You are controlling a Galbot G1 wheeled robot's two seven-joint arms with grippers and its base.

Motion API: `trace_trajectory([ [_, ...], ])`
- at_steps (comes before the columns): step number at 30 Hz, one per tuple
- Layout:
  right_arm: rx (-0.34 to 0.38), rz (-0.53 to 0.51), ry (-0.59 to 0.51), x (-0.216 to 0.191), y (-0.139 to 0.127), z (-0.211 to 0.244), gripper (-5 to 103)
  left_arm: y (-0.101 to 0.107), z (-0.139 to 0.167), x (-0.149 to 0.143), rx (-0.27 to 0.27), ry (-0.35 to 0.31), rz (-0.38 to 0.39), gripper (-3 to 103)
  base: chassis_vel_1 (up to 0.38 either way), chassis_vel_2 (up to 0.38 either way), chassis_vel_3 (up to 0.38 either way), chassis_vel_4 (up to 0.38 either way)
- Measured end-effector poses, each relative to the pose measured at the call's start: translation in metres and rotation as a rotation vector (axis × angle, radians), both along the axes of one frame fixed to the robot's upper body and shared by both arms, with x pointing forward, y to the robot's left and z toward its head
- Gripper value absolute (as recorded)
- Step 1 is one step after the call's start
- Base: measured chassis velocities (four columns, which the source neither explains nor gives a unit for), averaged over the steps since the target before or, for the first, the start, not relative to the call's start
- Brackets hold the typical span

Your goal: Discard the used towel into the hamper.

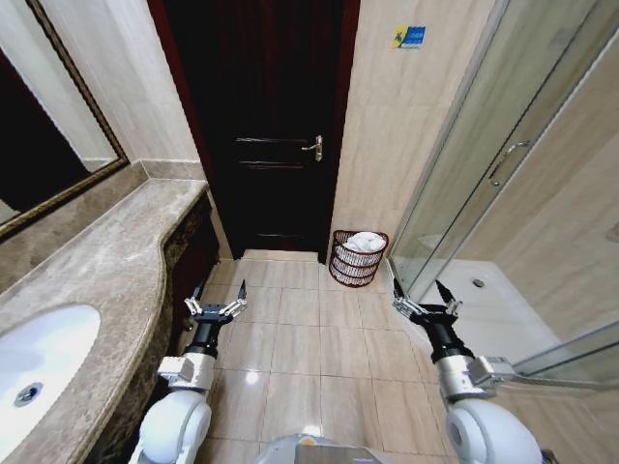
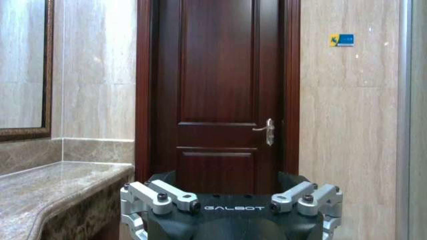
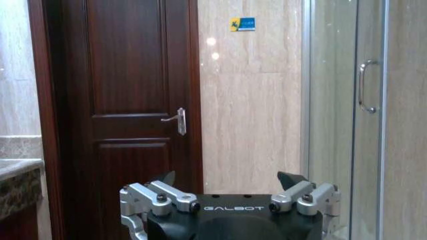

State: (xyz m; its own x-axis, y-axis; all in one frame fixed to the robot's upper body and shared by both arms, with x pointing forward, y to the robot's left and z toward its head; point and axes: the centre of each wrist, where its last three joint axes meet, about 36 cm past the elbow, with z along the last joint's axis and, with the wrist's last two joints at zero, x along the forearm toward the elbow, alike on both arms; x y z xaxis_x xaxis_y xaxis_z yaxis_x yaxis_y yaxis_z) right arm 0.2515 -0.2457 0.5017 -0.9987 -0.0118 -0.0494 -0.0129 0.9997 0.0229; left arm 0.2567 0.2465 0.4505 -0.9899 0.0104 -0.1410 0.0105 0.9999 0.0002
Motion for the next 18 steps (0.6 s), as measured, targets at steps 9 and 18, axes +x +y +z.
trace_trajectory([
  [9, 0.0, 0.0, 0.0, 0.0, 0.0, 0.0, 100, 0.0, 0.0, 0.0, 0.0, 0.0, 0.0, 100, 0.0, 0.0, 0.0, 0.0],
  [18, 0.0, 0.0, 0.0, 0.0, 0.0, 0.0, 100, 0.0, 0.0, 0.0, 0.0, 0.0, 0.0, 100, 0.0, 0.0, 0.0, 0.0],
])
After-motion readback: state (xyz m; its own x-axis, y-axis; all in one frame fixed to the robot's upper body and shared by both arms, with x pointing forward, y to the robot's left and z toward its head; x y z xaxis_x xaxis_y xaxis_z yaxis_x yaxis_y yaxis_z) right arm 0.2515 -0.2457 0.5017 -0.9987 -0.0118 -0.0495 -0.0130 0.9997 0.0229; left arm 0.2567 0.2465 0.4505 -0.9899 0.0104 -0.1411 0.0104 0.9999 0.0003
